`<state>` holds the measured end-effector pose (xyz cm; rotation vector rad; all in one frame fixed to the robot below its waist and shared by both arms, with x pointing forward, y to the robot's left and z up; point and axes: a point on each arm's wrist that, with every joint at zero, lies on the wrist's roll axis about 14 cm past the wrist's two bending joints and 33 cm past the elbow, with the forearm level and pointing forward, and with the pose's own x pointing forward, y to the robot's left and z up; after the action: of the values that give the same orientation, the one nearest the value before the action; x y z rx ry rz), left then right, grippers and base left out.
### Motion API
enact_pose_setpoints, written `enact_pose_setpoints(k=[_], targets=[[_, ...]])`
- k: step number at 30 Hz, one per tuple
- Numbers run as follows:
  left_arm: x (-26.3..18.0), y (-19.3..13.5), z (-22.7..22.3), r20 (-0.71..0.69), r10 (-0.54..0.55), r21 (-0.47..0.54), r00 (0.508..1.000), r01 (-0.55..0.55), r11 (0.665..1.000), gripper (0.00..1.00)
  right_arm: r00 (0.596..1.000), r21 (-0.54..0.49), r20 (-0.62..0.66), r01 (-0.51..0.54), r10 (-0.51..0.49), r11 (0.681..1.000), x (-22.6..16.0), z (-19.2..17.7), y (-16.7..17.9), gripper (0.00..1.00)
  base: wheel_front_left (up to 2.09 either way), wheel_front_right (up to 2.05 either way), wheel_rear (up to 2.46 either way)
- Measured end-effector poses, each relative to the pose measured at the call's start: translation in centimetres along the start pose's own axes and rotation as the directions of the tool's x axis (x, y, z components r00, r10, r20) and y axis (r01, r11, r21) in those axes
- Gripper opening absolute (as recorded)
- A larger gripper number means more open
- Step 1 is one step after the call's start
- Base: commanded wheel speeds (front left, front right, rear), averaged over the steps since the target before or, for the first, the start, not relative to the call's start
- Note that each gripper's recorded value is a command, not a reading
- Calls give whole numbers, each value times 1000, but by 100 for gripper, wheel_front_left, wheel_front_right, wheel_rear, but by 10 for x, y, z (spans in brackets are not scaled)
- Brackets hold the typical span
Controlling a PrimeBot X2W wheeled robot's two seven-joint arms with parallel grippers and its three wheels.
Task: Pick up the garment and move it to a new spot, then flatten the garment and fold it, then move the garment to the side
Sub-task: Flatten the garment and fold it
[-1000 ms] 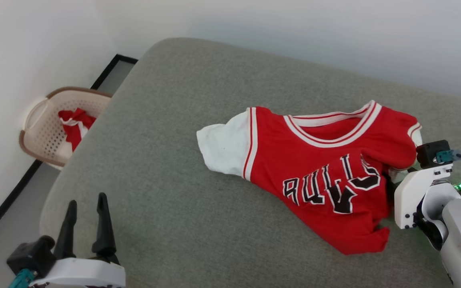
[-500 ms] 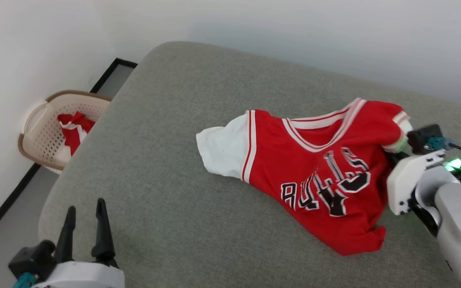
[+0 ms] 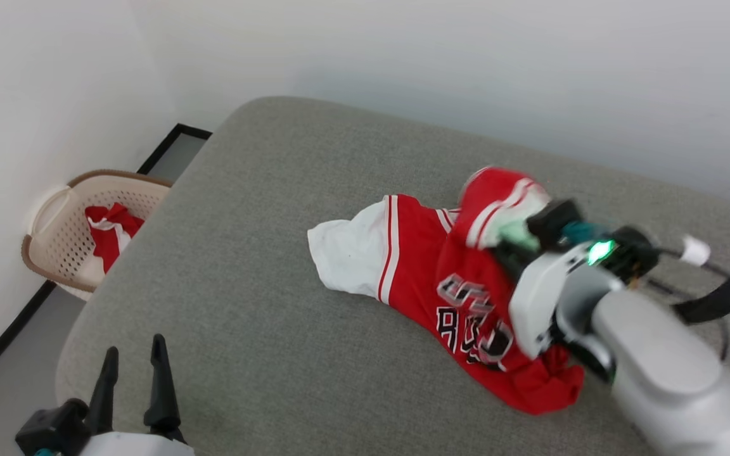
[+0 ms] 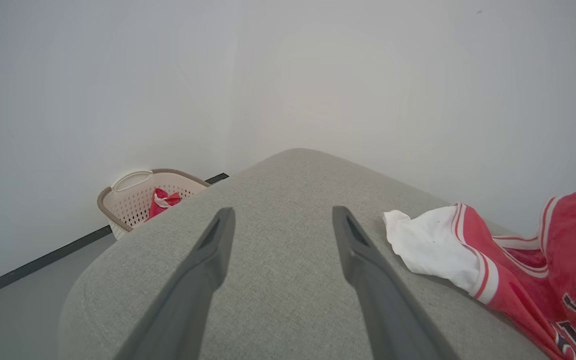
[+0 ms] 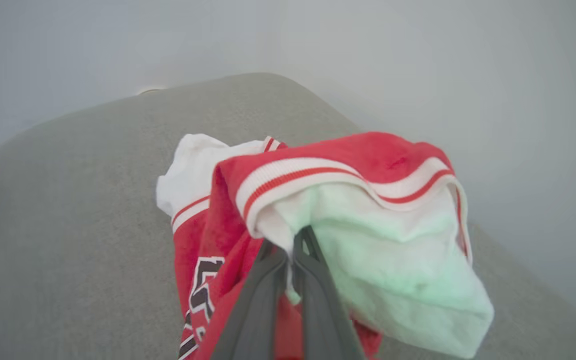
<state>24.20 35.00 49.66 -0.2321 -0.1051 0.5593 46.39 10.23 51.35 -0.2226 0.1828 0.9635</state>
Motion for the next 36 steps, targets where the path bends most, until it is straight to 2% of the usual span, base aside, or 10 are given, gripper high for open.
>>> enact_pose_setpoints(k=[9,15,16,17,18,19,27,36], targets=[[-5,4,-1,-1,6,-4,1000,-6,1000,100,978,38,-140,-151,155,988,-12,-39,62,0,0,0,0],[-6,2,-6,-15,6,-5,1000,-6,1000,100,954,61,-226,-187,196,980,-21,-67,78,1,0,0,0],[-6,2,-6,-16,6,-4,1000,-6,1000,100,953,63,-231,-185,195,981,-22,-68,78,34,0,0,0],[-6,2,-7,-18,6,-4,1000,-6,1000,100,953,63,-233,-185,194,981,-22,-69,78,47,0,0,0],[-6,2,-7,-18,7,-4,1000,-7,1000,100,952,65,-235,-184,194,981,-23,-70,78,88,0,0,0],[-6,1,-7,-19,5,-5,1000,-5,1000,100,953,70,-235,-181,193,981,-24,-70,77,100,0,0,0],[-4,-1,-7,-19,-7,16,1000,8,1000,100,970,97,-175,-152,168,984,-32,-49,65,100,0,0,0],[-7,0,-5,-11,-29,31,1000,29,999,100,995,112,-52,-77,83,991,-52,-14,36,100,0,0,0]])
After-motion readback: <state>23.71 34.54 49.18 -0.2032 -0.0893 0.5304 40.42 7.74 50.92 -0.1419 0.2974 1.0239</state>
